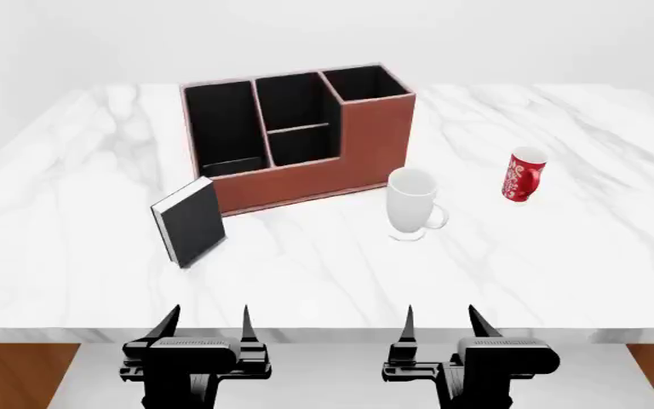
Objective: Pick up the red mug and place it to the right of the caddy.
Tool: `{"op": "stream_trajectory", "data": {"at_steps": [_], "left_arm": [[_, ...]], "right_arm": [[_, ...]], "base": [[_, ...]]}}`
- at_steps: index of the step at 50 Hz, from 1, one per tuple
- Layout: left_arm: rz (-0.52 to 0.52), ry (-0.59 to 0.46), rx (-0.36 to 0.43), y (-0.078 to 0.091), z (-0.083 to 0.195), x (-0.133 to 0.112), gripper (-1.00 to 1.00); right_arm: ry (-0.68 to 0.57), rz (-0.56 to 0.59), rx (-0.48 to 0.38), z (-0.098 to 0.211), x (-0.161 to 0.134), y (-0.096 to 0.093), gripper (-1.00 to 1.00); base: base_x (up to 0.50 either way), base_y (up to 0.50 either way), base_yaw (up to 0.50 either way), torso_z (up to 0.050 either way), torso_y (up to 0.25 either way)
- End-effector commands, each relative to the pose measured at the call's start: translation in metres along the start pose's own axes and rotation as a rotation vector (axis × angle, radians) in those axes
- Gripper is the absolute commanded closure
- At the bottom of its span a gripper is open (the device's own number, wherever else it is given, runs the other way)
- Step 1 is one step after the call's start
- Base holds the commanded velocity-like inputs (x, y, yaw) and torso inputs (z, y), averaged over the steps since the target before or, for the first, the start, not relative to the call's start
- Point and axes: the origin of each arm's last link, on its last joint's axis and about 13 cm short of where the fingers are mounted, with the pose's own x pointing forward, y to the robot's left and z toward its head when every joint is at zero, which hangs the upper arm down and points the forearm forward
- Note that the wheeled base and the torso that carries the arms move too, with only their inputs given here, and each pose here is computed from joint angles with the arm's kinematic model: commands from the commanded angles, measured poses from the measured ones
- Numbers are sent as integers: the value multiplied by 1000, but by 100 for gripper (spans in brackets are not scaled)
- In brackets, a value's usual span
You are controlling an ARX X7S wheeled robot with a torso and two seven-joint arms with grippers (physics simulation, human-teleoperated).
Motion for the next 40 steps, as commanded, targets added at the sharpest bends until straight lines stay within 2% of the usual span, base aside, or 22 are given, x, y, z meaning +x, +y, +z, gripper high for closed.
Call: {"op": "stream_trajectory", "data": {"at_steps": [1,11,12,40], "left_arm": [[0,-2,0,0,0,0,-100],[4,5,-5,1,2,3,-100],[2,3,-3,0,2,2,-100],[-2,7,-5,1,4,2,-100]], "right_arm": [[9,11,1,3,0,1,-100],[42,17,14,4,3,1,-100],[51,31,40,4,3,0,-100],[52,25,55,3,4,-1,-100]], "base": [[0,0,0,0,0],[0,-21,0,0,0],[0,-500,0,0,0],[0,-500,0,0,0]]}}
